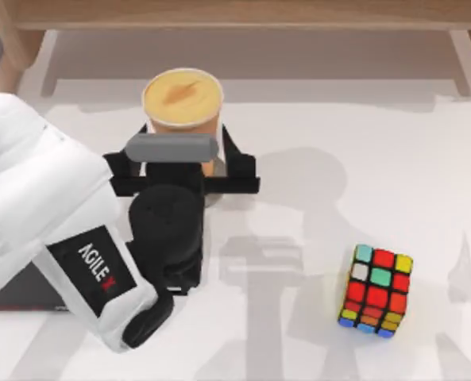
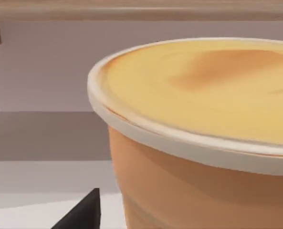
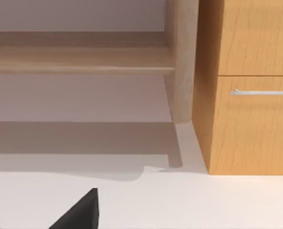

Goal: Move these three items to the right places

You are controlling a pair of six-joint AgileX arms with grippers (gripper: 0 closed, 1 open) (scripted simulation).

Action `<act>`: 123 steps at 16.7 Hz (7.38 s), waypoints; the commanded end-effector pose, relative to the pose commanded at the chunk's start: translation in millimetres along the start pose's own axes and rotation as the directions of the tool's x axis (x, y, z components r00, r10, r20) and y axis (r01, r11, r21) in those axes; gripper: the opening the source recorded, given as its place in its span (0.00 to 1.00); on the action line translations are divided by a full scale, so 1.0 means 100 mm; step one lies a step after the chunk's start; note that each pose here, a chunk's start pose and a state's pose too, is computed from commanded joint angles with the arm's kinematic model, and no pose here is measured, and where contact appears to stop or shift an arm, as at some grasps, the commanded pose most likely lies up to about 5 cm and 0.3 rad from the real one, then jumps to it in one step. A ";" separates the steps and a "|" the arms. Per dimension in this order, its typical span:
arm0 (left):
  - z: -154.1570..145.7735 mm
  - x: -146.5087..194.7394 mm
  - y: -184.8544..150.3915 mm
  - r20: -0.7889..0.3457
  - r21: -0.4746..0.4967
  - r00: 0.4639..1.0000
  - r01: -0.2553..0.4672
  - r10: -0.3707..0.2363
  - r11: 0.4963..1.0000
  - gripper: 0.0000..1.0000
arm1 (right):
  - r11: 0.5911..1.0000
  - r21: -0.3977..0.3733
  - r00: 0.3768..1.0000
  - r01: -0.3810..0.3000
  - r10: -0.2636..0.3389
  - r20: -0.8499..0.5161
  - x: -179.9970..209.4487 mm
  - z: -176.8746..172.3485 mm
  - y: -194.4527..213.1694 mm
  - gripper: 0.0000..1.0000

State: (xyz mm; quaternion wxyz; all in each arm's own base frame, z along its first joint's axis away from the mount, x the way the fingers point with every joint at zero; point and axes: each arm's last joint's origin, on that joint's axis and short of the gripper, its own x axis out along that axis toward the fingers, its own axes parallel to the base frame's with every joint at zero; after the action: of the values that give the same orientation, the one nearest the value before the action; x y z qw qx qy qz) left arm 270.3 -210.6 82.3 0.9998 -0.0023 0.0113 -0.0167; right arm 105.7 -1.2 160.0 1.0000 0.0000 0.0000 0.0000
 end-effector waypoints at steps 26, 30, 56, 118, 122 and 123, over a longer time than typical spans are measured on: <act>0.94 -0.27 0.42 0.022 -0.015 1.000 -0.002 0.002 1.000 1.00 | 1.000 0.000 1.000 0.000 0.000 0.000 0.00 0.00 0.00 1.00; 1.19 -0.48 0.95 0.006 0.000 1.000 -0.021 0.021 1.000 1.00 | 1.000 0.000 1.000 0.000 0.000 0.000 0.00 0.00 0.00 1.00; 0.75 -1.73 2.03 0.023 0.004 0.999 -0.033 0.033 0.999 1.00 | 0.999 0.043 0.998 -0.025 0.028 -0.055 0.00 0.11 0.03 1.00; 0.75 -1.73 2.03 0.023 0.004 0.999 -0.033 0.033 0.999 1.00 | 0.952 0.000 0.000 0.305 0.000 -1.000 1.56 -0.06 1.81 0.00; 0.75 -1.73 2.03 0.023 0.004 0.999 -0.033 0.033 0.999 1.00 | 0.951 0.007 0.007 0.308 0.005 -1.000 1.58 0.04 1.81 0.00; 0.75 -1.73 2.03 0.023 0.004 0.999 -0.033 0.033 0.999 1.00 | 0.951 -0.001 -0.001 0.309 -0.001 -1.000 1.57 0.08 1.81 0.00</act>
State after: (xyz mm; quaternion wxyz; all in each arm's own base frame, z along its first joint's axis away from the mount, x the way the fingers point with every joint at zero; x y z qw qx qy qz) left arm 105.7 -1.2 160.0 1.0000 0.0000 0.0000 0.0000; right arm 262.9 179.7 168.2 0.6982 0.1103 0.6986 -0.1107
